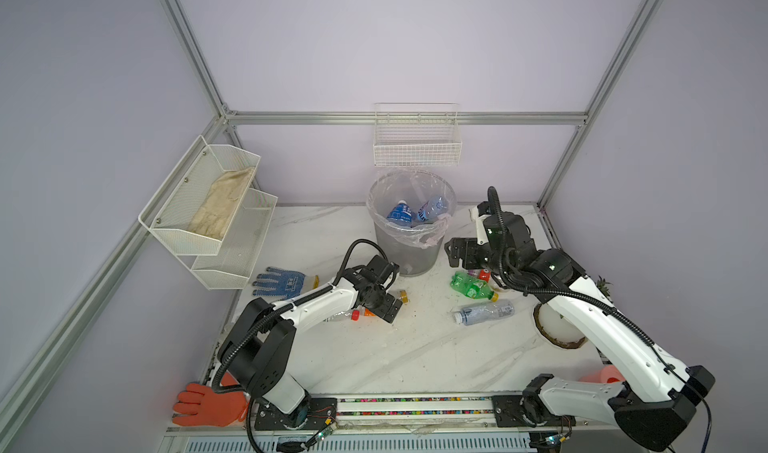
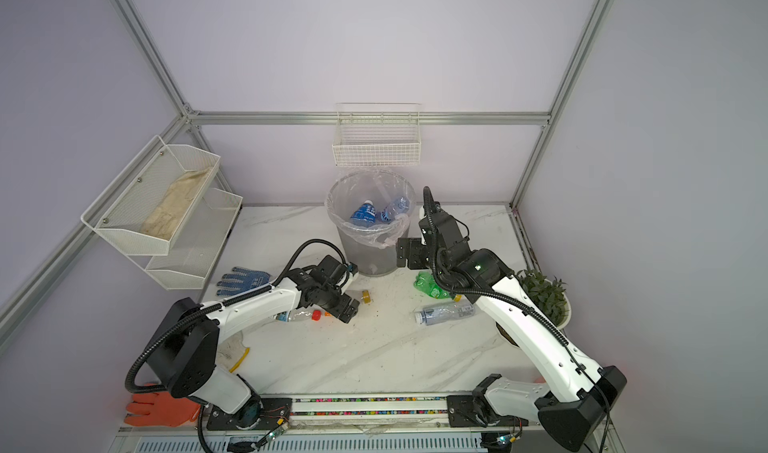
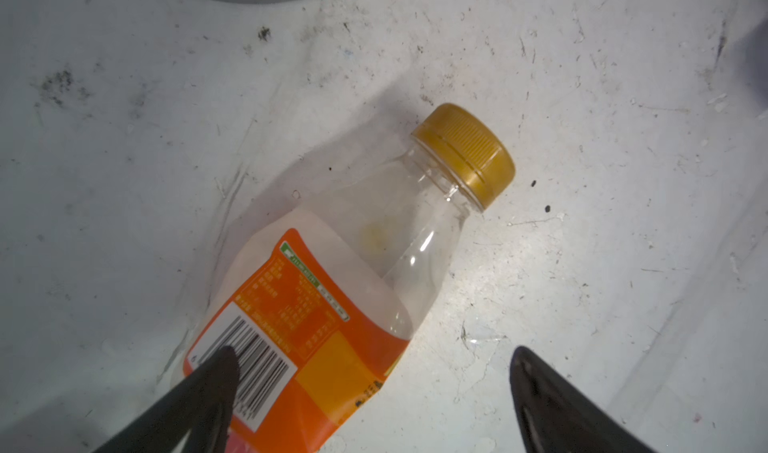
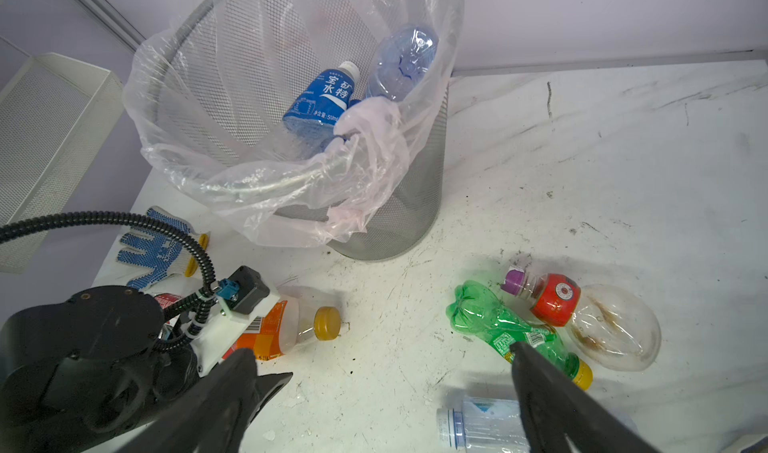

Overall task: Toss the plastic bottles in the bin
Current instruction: 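Move the left gripper over the orange-labelled bottle while right gripper withdraws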

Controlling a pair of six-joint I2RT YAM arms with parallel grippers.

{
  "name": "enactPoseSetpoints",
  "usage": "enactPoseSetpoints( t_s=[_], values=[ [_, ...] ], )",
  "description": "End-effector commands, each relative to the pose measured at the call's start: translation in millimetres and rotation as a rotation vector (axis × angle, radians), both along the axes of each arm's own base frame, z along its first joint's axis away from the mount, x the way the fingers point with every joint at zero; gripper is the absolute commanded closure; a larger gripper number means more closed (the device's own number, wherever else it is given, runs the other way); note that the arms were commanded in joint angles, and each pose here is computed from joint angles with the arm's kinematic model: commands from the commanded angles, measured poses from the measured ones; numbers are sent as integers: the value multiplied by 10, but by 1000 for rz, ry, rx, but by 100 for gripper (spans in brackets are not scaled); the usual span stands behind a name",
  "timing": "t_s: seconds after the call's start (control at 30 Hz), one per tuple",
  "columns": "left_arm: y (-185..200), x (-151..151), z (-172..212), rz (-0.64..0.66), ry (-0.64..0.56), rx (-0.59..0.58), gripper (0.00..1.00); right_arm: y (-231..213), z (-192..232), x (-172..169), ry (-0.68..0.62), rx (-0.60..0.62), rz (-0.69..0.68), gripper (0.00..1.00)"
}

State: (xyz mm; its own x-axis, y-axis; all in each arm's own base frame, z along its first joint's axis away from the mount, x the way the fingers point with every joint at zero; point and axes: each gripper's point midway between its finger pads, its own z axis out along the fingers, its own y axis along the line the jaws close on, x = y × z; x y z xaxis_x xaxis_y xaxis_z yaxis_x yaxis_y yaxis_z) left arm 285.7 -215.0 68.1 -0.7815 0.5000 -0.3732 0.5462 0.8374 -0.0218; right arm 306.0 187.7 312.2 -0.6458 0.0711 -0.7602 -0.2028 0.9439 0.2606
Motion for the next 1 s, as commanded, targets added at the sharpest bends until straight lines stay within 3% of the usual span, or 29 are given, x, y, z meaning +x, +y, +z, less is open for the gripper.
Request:
enactPoseSetpoints(
  t_s=[0.0, 0.47, 0.97],
  values=[
    [-206, 253, 343, -41, -81, -63, 0, 17, 39, -39, -6, 36, 2, 3],
    [-255, 169, 94, -47, 7, -64, 0, -47, 156, -222, -8, 114, 1, 3],
    [-395, -143, -146, -77, 95, -68, 0, 22, 68, -285, 16, 158, 33, 3]
  ],
)
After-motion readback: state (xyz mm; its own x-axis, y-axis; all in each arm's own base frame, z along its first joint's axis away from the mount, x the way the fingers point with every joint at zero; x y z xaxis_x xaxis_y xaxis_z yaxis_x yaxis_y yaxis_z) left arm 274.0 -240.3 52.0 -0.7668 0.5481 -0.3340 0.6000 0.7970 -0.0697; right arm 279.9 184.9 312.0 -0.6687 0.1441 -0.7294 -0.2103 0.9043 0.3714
